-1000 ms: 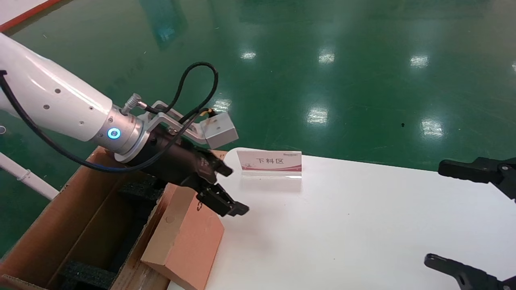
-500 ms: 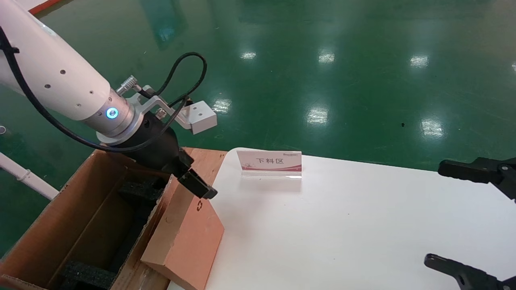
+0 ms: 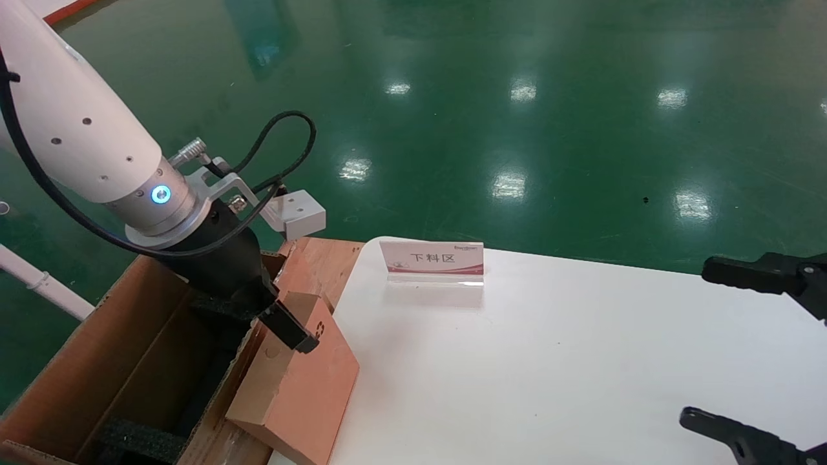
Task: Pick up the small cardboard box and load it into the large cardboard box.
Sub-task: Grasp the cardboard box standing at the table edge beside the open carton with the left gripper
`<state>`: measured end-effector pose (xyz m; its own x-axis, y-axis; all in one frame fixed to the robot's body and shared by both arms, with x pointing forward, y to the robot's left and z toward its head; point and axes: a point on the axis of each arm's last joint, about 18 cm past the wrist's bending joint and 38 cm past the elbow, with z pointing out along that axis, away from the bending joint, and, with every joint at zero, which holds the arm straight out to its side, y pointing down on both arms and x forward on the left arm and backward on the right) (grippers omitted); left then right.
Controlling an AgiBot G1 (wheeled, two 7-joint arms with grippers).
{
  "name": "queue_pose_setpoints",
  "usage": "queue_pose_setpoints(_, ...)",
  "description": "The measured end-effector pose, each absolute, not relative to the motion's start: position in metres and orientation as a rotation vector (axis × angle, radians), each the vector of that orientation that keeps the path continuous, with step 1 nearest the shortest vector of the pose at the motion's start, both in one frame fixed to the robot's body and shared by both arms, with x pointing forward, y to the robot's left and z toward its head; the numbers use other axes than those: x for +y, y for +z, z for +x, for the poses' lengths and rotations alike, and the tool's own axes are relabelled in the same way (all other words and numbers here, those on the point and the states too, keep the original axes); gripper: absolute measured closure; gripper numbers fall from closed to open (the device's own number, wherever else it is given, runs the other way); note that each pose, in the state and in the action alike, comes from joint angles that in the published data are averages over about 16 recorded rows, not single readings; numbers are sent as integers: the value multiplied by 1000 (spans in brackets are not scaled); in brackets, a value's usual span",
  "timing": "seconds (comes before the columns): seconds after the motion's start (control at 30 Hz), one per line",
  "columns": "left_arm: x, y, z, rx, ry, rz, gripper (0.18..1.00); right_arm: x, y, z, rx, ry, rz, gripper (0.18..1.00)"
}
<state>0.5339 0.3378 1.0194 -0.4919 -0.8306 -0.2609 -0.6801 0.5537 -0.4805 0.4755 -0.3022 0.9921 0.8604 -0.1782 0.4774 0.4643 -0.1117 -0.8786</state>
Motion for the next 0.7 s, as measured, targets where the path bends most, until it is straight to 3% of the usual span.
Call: queue_pose_setpoints(0.7, 343, 993, 530, 2389, -333, -1291, 184, -302, 992, 475, -230, -552, -1595, 178)
